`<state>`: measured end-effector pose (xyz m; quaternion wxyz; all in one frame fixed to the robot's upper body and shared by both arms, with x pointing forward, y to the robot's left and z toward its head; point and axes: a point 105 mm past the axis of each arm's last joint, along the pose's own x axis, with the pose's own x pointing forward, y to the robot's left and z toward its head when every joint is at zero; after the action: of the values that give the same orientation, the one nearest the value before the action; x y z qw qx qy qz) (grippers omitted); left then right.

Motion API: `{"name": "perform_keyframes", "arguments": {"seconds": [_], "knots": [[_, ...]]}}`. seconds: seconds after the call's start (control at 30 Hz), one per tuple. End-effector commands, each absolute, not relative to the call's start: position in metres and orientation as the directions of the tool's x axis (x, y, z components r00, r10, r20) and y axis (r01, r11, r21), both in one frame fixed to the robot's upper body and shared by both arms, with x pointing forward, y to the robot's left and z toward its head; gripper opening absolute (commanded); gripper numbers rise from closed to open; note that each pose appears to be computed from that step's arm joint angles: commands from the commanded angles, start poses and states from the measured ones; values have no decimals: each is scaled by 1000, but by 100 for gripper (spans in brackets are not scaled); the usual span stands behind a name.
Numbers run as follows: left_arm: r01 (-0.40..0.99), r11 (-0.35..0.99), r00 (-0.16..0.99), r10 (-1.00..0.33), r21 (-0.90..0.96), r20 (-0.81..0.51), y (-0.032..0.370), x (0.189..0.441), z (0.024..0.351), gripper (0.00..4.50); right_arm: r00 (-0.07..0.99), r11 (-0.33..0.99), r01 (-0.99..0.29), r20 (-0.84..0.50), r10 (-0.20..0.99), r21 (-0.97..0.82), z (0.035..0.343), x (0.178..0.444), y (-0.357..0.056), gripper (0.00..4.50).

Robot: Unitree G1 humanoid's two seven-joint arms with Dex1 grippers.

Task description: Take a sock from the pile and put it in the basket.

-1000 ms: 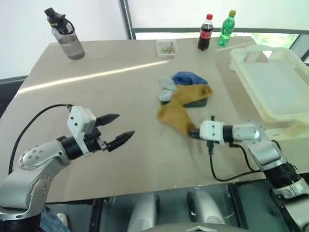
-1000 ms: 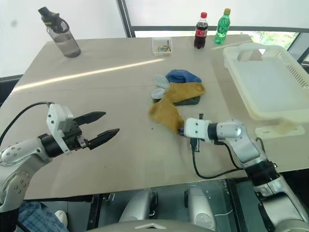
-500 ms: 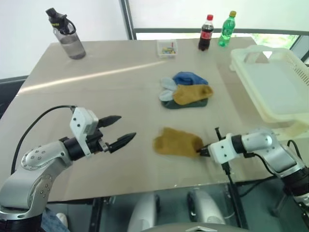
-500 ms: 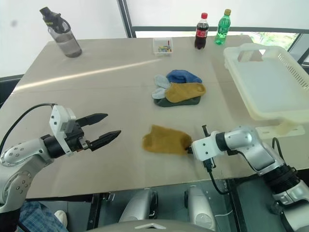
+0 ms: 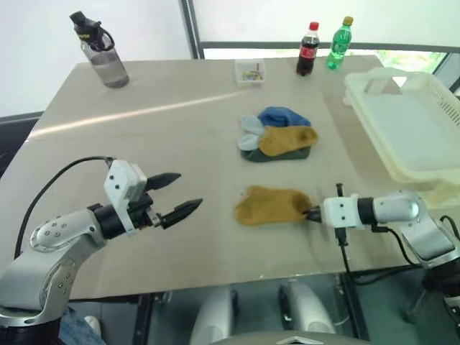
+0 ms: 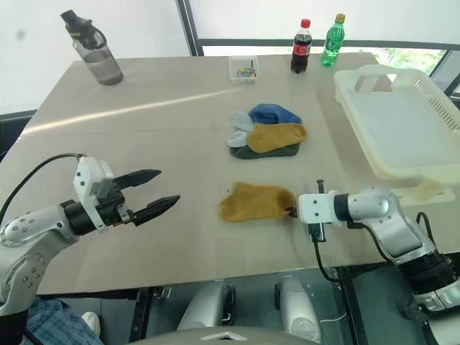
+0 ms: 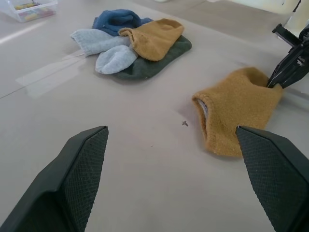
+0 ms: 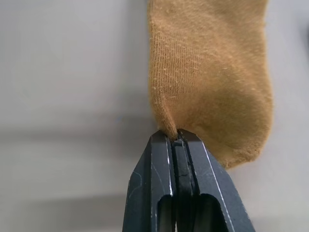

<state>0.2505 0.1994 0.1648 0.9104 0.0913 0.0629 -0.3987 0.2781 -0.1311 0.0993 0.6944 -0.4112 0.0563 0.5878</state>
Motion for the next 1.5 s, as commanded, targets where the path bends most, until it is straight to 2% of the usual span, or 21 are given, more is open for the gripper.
{"name": "perform_keyframes", "arguments": {"seconds": [0.03,0.1,0.13,0.2,0.27,0.37,0.5,0.6,0.73,0.93,1.1,1.23,1.33,1.4,1.5], "knots": [[750,647,662,-727,140,-182,198,251,171,450,365,22,-825,-502,784,-565,118,282,-135,62],[754,643,657,-731,139,-184,197,252,171,450,377,41,-828,-502,778,-559,117,282,-138,154],[755,641,656,-732,139,-185,197,252,171,450,383,54,-832,-501,776,-552,117,281,-140,186],[756,639,654,-734,139,-185,197,253,171,450,405,90,-845,-522,751,-527,116,282,-149,304],[758,638,652,-735,139,-186,197,253,172,450,420,138,-861,-532,735,-489,116,282,-158,382],[762,633,648,-738,138,-191,197,253,171,450,466,379,-883,-417,781,-277,129,279,-170,382],[770,624,637,-746,132,-192,195,253,171,450,513,532,-847,-291,808,-16,138,277,-174,382],[780,613,625,-755,125,-199,193,253,168,450,537,587,-796,-273,798,148,130,277,-170,382],[813,573,579,-777,105,-248,188,251,159,450,555,625,-747,-302,775,229,115,276,-159,382],[870,487,486,-817,80,-309,163,259,138,450,608,663,-680,-265,748,312,116,286,-151,382],[901,429,425,-849,61,-316,134,280,119,450,600,682,-671,-327,730,292,108,286,-152,382],[933,357,351,-881,43,-315,112,284,111,450,586,684,-667,-360,726,296,102,281,-150,382],[941,336,328,-889,31,-319,107,286,107,450,586,692,-657,-375,718,298,98,277,-151,300],[948,318,307,-890,22,-336,106,286,102,450,595,701,-649,-377,710,295,98,277,-152,222],[954,299,287,-888,22,-358,106,285,96,450,599,701,-648,-369,710,297,99,278,-151,62]]}}
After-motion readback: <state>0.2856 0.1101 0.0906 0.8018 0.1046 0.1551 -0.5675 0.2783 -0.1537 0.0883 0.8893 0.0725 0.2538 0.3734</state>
